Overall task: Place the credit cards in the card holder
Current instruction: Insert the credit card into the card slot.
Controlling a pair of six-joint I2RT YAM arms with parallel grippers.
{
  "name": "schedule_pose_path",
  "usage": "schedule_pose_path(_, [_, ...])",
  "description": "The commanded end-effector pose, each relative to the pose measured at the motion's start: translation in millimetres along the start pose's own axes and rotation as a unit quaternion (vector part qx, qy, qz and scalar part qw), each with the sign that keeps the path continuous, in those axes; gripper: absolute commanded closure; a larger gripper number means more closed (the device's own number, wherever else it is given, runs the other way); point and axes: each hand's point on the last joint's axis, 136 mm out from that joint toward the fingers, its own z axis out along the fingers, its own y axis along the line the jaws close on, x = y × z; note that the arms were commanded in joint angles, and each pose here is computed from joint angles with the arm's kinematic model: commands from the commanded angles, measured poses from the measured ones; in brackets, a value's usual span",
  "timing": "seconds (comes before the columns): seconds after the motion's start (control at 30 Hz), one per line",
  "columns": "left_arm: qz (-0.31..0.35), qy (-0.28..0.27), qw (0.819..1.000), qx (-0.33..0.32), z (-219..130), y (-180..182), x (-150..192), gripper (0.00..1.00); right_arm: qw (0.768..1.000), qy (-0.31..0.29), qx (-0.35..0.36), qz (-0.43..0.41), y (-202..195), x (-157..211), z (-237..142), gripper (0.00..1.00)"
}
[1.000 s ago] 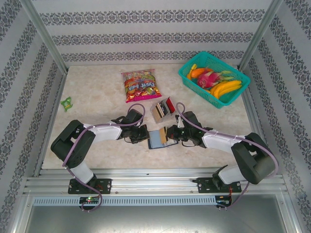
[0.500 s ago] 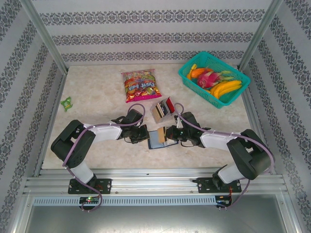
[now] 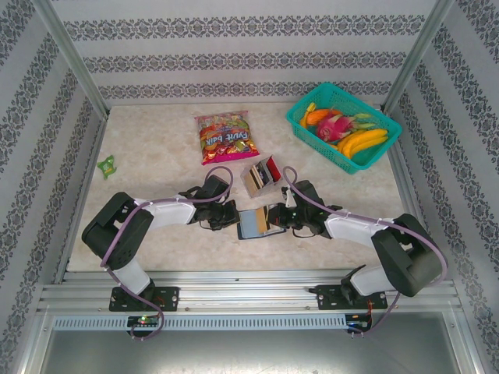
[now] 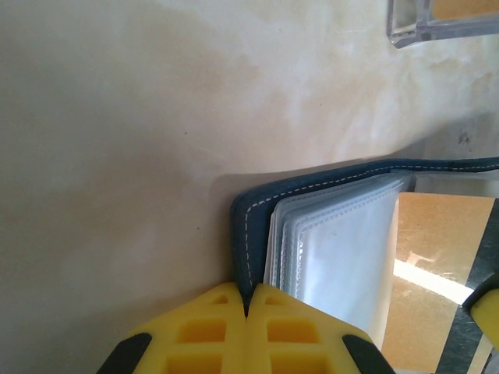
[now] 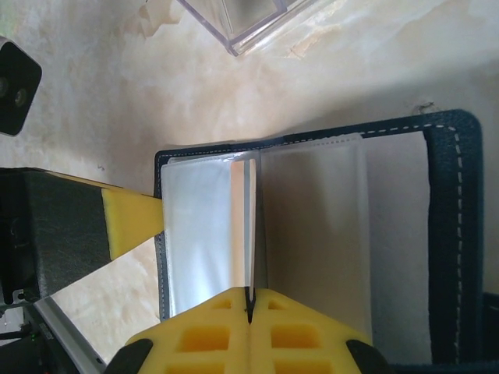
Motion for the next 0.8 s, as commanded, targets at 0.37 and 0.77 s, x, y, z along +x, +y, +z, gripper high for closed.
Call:
schedule_pose_path(0.37, [0.006,0.013,1.0,-0.023,5.7,8.1,7.5,0.98,0.998,0.059,0.004,0.018,-5.6,18.0,17.2,1.0])
schedule_pose_path(0.77, [0.005,0.008,1.0,-0.023,3.6,8.8,7.1,0.98,0.997,0.074,0.017,0.01,10.3,22.7,37.1,0.87])
